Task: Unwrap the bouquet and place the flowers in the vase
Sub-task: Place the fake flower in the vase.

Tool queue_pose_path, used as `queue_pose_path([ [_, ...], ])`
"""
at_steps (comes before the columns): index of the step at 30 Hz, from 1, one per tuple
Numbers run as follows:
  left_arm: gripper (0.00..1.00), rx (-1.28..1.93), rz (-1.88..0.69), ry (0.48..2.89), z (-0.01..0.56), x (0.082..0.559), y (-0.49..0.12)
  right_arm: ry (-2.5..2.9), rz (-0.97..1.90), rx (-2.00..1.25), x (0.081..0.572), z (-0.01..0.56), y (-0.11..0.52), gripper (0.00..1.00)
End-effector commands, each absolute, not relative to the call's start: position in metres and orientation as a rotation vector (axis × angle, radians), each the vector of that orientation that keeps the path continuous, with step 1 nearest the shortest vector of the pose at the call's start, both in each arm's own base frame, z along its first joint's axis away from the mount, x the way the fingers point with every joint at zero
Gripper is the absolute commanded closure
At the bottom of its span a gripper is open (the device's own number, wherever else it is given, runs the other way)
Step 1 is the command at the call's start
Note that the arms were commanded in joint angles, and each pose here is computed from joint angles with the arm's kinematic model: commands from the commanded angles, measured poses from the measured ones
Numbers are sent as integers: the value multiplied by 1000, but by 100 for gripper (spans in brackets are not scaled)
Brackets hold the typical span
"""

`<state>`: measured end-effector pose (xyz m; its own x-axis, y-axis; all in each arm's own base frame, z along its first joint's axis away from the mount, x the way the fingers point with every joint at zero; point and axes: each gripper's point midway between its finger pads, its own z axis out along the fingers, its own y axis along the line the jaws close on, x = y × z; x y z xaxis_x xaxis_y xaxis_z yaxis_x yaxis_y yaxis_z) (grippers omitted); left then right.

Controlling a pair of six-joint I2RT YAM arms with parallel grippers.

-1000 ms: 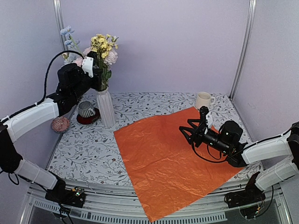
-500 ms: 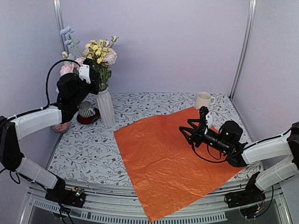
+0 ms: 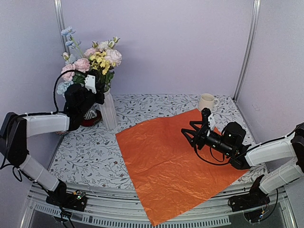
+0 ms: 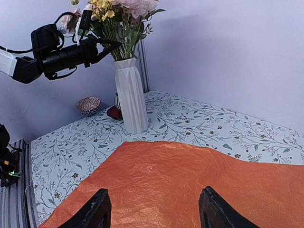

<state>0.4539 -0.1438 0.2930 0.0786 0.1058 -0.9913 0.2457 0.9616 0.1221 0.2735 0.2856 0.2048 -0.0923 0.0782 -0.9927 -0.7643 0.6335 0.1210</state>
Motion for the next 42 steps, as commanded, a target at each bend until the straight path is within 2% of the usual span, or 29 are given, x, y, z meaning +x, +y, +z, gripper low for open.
queue_pose_path([
  [1,100,267,-126,1524,273,455,-140,1509,782,-602,278,208,290,35],
  [15,99,248,-130,1611,240,463,-140,1520,777,-599,280,206,290,34],
  [24,86,248,-149,1625,241,463,-142,1521,779,-601,280,206,291,34],
  [42,70,226,-230,1654,227,449,-144,1529,774,-602,282,204,292,34],
])
